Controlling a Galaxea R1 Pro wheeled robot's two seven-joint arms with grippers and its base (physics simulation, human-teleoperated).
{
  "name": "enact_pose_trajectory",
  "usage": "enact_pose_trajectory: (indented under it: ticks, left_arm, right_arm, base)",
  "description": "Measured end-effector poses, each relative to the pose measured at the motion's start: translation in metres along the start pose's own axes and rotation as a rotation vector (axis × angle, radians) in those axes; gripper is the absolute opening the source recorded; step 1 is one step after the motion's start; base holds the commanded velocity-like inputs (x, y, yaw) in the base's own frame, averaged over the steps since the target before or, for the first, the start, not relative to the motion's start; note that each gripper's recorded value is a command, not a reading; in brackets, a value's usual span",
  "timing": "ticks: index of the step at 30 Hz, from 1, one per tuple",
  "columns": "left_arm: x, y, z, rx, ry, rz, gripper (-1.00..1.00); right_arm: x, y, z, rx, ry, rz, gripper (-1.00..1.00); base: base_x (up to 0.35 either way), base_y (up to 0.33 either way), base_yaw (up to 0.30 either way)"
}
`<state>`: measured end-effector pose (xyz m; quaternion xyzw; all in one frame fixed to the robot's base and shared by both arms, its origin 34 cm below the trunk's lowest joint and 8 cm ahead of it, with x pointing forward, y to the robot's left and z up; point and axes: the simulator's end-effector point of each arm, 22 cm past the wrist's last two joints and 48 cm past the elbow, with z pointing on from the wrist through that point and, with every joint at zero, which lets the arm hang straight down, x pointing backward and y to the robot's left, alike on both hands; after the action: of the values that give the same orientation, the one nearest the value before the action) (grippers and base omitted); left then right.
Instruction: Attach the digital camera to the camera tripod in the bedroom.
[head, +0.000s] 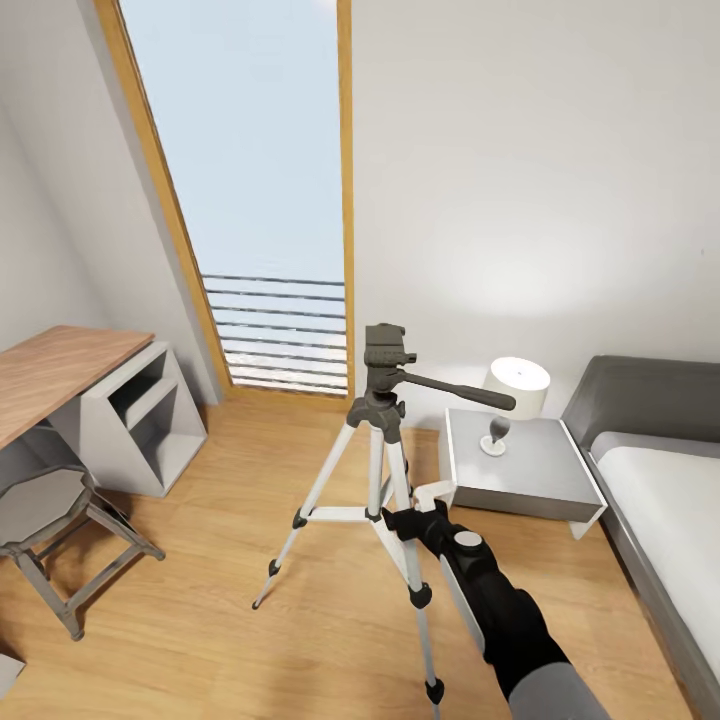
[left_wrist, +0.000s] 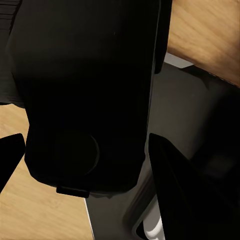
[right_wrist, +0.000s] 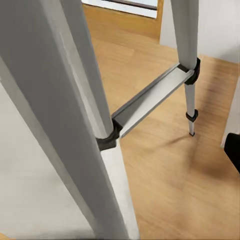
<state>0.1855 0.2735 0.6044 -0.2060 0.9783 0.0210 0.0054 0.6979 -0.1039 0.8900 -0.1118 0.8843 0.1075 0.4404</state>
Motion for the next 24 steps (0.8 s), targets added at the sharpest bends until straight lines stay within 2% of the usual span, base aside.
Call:
enact_pose_trajectory:
  ticks: [7, 8, 12, 18, 24]
  left_arm:
    - [0.0000, 0.0004, 0.0000, -0.001, 0.000, 0.000, -1.00]
    - [-0.0001, 0.0005, 0.0000, -0.001, 0.000, 0.000, -1.00]
    - [0.0000, 0.0007, 0.0000, -0.001, 0.000, 0.000, -1.00]
    - [-0.0003, 0.0008, 0.0000, -0.001, 0.000, -0.001, -1.00]
    - [-0.0031, -0.0013, 0.0001, 0.004, -0.007, 0.004, -1.00]
  right_arm:
    - [0.0012, -0.0006, 0.0025, 0.000, -0.003, -0.005, 1.00]
    - [0.0014, -0.0007, 0.0026, 0.000, -0.003, -0.005, -1.00]
    - [0.0035, -0.0007, 0.0028, -0.002, 0.006, -0.002, -1.00]
    - [-0.0032, 0.0029, 0.0021, -0.006, -0.010, -0.031, -1.00]
    - [-0.0037, 0.0024, 0.0019, -0.006, -0.012, -0.024, -1.00]
  base:
    - [0.000, 0.000, 0.000]
    - [0.000, 0.000, 0.000]
    - [0.000, 0.000, 0.000]
    - [0.000, 0.000, 0.000]
    - [0.000, 0.000, 0.000]
